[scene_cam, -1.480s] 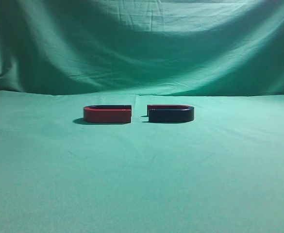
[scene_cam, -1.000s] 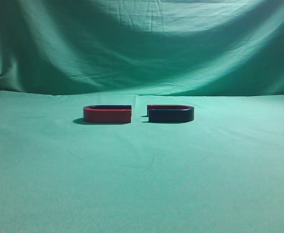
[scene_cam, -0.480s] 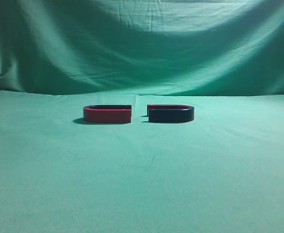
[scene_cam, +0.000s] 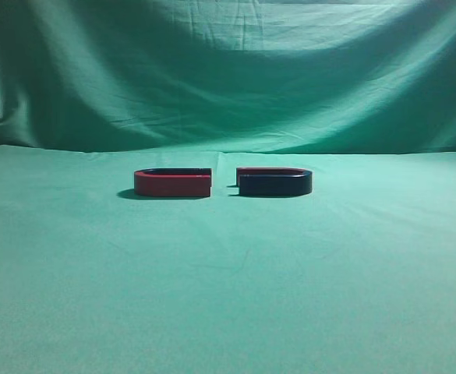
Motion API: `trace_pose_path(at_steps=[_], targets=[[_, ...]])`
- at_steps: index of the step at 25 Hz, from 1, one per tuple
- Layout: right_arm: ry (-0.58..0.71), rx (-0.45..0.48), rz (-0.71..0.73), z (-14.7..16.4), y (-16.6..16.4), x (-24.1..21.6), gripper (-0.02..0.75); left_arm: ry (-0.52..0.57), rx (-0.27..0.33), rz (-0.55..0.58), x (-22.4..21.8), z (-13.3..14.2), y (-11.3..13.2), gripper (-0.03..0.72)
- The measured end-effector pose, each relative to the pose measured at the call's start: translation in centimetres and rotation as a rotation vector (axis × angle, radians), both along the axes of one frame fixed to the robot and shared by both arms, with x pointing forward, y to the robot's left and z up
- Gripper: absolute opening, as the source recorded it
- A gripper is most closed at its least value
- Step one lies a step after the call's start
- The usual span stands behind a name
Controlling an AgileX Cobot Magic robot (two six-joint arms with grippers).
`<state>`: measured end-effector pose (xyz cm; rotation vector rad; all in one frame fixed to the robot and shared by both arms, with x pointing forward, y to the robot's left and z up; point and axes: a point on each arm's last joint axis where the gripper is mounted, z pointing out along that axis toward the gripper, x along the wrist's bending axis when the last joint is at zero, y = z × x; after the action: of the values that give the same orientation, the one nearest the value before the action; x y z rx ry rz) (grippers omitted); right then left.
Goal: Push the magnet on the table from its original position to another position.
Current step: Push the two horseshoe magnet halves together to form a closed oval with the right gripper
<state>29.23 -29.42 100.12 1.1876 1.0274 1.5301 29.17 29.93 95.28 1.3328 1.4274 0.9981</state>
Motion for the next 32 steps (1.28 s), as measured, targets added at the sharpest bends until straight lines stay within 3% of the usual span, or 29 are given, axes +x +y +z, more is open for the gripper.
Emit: trace_pose_path(at_steps=[4, 11, 14, 17, 20, 25, 32], targets=[[0.136, -0.034, -0.012, 2.8, 0.0, 0.9, 0.000, 0.000, 0.000, 0.000, 0.0, 0.0, 0.0, 0.372], [0.638, -0.112, -0.024, 5.3, 0.1, 5.5, 0.000, 0.000, 0.000, 0.000, 0.0, 0.0, 0.0, 0.372], [0.905, -0.130, -0.021, 5.3, 0.2, 7.6, 0.000, 0.000, 0.000, 0.000, 0.0, 0.0, 0.0, 0.372], [1.093, -0.123, -0.009, 5.2, 0.5, 9.6, 0.000, 0.000, 0.000, 0.000, 0.0, 0.0, 0.0, 0.372], [1.176, -0.074, 0.059, 5.2, 1.4, 11.7, 0.000, 0.000, 0.000, 0.000, 0.0, 0.0, 0.0, 0.372], [1.239, -0.135, 0.210, 4.7, 2.6, 14.4, 0.000, 0.000, 0.000, 0.000, 0.0, 0.0, 0.0, 0.372], [1.342, -0.329, 0.386, 3.2, 7.9, 19.5, 0.000, 0.000, 0.000, 0.000, 0.0, 0.0, 0.0, 0.372]])
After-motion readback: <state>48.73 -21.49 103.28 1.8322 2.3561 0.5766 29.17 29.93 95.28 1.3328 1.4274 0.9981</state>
